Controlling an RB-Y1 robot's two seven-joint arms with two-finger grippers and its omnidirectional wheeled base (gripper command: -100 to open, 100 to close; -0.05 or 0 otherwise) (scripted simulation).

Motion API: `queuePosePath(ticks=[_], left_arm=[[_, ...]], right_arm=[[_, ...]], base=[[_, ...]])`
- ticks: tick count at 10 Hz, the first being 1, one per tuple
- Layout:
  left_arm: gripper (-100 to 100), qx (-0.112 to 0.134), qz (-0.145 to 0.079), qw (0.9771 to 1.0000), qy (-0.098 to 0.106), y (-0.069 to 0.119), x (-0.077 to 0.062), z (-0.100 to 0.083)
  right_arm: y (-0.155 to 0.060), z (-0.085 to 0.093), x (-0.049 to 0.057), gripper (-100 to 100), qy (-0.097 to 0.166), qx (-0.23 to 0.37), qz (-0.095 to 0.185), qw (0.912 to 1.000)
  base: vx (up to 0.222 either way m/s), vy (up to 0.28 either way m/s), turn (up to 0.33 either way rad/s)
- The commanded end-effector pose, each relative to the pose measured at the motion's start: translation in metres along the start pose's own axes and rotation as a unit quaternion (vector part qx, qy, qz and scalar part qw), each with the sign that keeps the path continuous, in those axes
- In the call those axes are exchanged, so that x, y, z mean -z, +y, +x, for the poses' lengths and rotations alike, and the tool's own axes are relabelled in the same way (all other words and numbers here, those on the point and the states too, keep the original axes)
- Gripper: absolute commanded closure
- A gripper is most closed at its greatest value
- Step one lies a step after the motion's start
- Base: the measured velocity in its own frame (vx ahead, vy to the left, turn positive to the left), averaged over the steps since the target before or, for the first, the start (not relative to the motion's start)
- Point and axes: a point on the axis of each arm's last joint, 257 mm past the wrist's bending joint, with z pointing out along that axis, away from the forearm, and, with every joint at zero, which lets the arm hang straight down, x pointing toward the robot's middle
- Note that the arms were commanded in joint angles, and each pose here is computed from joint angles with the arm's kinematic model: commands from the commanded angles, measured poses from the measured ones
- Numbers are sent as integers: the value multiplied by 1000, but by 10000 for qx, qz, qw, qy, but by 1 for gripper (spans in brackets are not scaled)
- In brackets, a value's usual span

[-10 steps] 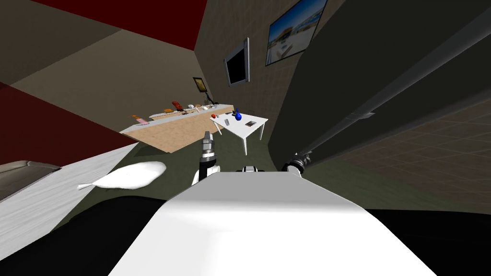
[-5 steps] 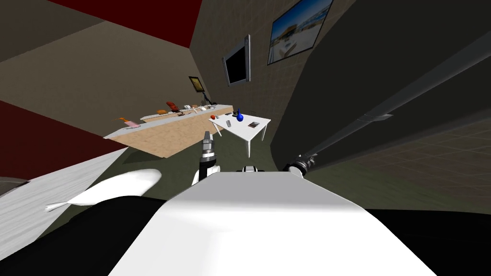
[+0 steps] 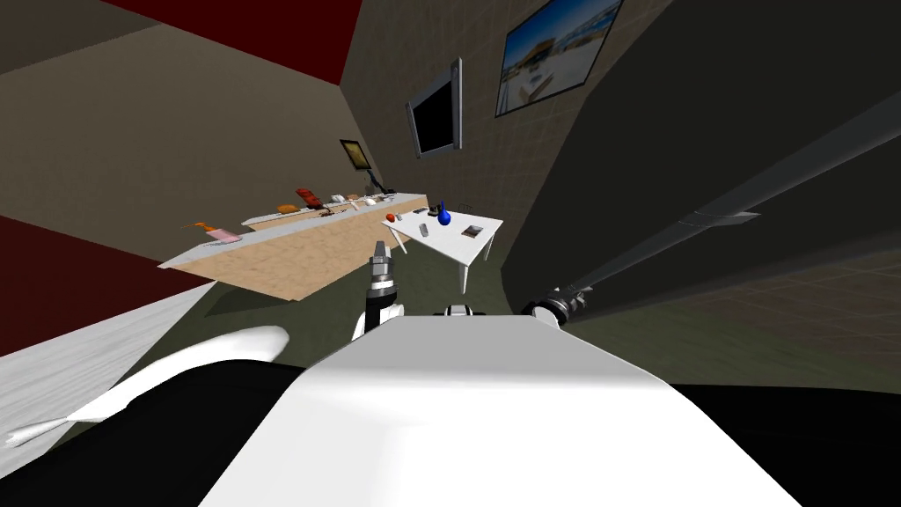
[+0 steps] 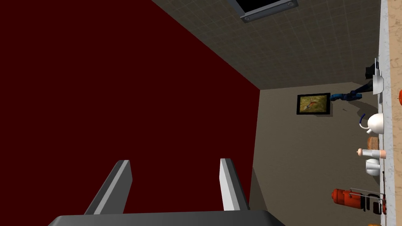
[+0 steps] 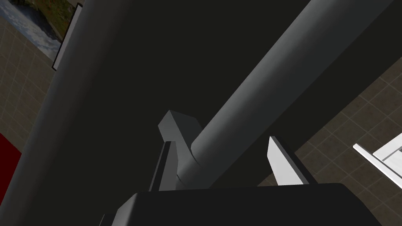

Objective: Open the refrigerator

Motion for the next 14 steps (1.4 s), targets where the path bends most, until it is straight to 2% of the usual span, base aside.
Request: queuePosePath(ticks=[1,4,6,9,11,12,13,14], left_arm=[[0,-1,0,10000,0,0,0,0],[0,-3,-1,10000,1,0,0,0],[0,-2,0,10000,1,0,0,0],[0,-2,0,10000,1,0,0,0],[0,-2,0,10000,1,0,0,0],[0,-2,0,10000,1,0,0,0],[0,-2,0,10000,1,0,0,0],[0,-2,0,10000,1,0,0,0]], right_arm=[[1,1,-4,-100,53,20,-139,9999],[-1,-3,-12,-100,22,-20,-361,9993],[2,-1,-11,-100,65,41,-414,9991],[-1,-10,-18,-100,-64,3,-622,9980],[1,-9,-17,-100,-45,46,-663,9978],[-1,-17,-20,-100,-160,9,-755,9970],[-1,-16,-20,-100,-143,45,-770,9969],[-5,-24,-22,-100,-272,16,-826,9962]], base=[[51,32,-93],[66,6,-144],[38,22,-54],[45,37,-140],[49,38,-60],[44,41,-156],[44,38,-108],[75,40,-175]])
